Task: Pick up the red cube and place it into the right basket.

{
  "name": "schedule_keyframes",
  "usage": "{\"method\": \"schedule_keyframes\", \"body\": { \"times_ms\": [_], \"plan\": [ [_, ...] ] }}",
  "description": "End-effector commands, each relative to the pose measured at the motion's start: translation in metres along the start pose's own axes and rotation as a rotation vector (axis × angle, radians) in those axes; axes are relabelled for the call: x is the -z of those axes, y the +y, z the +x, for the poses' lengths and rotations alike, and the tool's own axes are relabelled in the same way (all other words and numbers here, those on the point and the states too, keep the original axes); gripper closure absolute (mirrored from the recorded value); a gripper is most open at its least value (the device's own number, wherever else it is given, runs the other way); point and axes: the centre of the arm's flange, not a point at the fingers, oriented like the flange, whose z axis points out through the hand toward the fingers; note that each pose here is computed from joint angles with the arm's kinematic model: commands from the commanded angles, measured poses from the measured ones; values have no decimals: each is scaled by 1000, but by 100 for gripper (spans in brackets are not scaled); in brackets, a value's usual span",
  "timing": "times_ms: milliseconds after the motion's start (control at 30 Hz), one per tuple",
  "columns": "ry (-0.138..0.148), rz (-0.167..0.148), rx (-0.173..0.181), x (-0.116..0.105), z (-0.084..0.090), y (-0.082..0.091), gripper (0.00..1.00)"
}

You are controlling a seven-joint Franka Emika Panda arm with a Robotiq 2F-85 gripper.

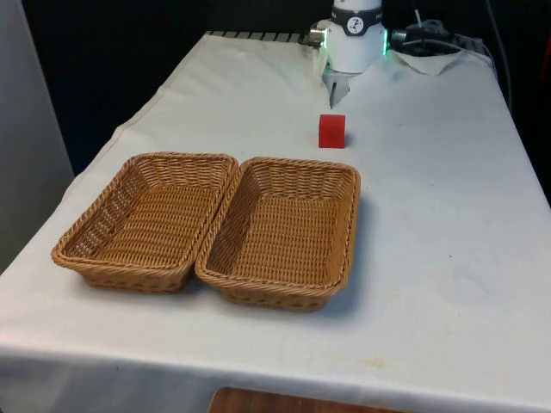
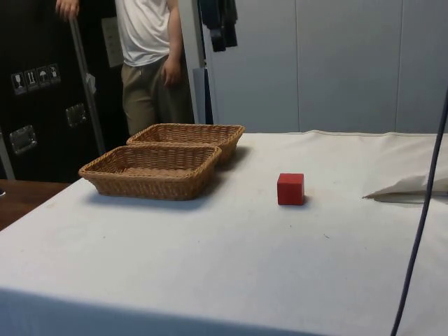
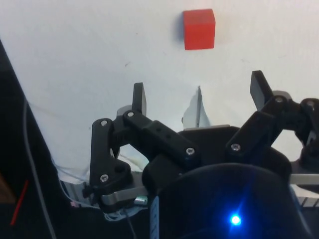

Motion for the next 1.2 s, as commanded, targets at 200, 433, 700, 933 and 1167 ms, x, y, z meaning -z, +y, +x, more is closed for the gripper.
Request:
{"method": "schedule_keyframes", "body": {
  "times_ms": [200, 433, 700, 933, 1167],
  "plan": [
    [-13, -26, 13, -16, -17, -1, 0],
    [-30, -38, 26, -38, -36, -4, 0],
    [-44, -34, 36, -62, -55, -8, 0],
    [-14, -43, 35, -89, -77, -8, 0],
    [-2, -34, 24, -112, -87, -1, 0]
  ]
}}
